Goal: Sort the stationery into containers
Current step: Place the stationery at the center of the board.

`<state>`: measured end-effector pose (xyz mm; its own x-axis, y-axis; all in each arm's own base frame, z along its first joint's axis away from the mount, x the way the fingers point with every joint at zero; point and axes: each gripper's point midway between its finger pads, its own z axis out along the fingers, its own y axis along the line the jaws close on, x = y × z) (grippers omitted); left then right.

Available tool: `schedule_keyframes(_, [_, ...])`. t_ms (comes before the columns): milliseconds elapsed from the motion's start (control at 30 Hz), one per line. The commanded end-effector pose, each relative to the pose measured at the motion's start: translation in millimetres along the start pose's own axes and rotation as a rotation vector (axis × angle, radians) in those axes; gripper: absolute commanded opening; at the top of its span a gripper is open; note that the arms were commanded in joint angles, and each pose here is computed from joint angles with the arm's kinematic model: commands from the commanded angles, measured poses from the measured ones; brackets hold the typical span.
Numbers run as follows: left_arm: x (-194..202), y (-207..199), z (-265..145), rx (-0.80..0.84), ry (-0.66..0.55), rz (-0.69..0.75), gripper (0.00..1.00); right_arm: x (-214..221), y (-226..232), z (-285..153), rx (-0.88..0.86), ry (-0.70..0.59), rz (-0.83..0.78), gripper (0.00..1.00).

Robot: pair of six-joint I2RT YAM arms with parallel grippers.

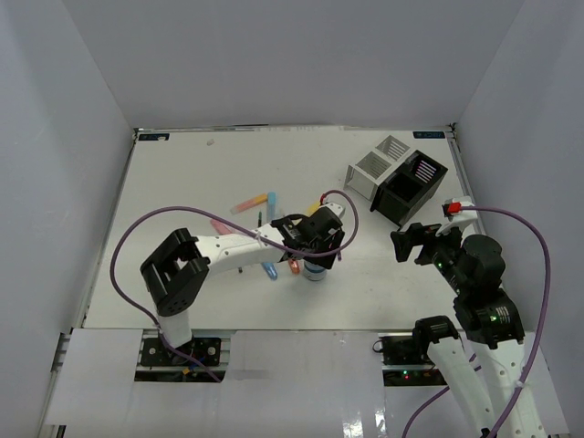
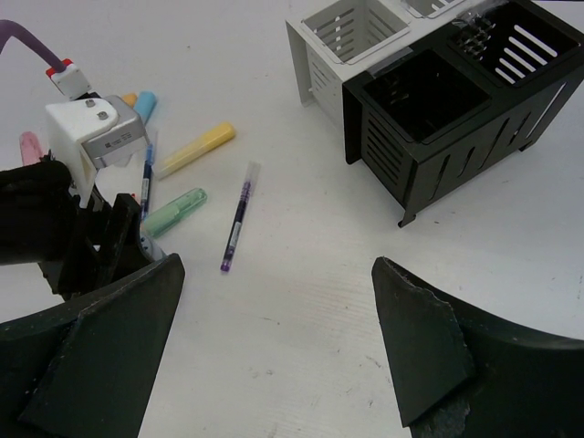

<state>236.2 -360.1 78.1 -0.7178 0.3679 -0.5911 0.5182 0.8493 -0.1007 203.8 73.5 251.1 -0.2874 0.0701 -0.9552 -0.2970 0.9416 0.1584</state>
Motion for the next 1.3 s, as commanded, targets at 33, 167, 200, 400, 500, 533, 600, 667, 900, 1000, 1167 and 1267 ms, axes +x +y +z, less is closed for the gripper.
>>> schedule_keyframes(33, [-28, -9, 0, 0.007, -0.128, -0.042, 0.16, -3, 4, 3, -0.019, -0.020, 0.018, 0.90])
schedule_keyframes(167, [-27, -9, 6, 0.000, -0.137, -0.038, 0.20, -2, 4, 4, -0.022, -0.013, 0.021, 0.90])
schedule_keyframes(200, [-25, -7, 9, -0.013, -0.135, -0.037, 0.20, -1, 4, 4, -0.020, -0.010, 0.023, 0.90])
schedule_keyframes(400, [-17, -7, 17, -0.019, -0.112, -0.028, 0.33, 0, 5, 4, -0.024, -0.008, 0.023, 0.90])
schedule_keyframes(500, [-18, -10, 15, -0.014, -0.120, -0.033, 0.43, 0, 5, 5, -0.028, -0.006, 0.025, 0.90])
schedule_keyframes(533, [-19, -11, 13, -0.011, -0.125, -0.032, 0.46, 1, 6, 5, -0.031, -0.004, 0.025, 0.90])
schedule_keyframes(600, [-24, -12, 9, -0.004, -0.138, -0.036, 0.56, 3, 7, 6, -0.039, 0.005, 0.027, 0.90])
schedule_keyframes(667, [-33, -16, 1, 0.014, -0.161, -0.039, 0.62, 4, 7, 6, -0.037, 0.011, 0.030, 0.90])
schedule_keyframes(900, [-61, -23, -24, 0.048, -0.237, -0.035, 0.90, 5, 7, 8, -0.039, 0.017, 0.029, 0.90])
schedule_keyframes(1000, [-74, -25, -35, 0.061, -0.272, -0.037, 0.98, 9, 7, 10, -0.040, 0.020, 0.031, 0.90])
schedule_keyframes(1167, [-88, -19, -48, 0.049, -0.301, -0.049, 0.98, 19, 25, 14, -0.159, 0.078, 0.008, 0.90])
schedule_keyframes(1267, [-97, 13, -58, -0.012, -0.325, -0.088, 0.98, 34, 26, 26, -0.174, 0.172, 0.029, 0.90])
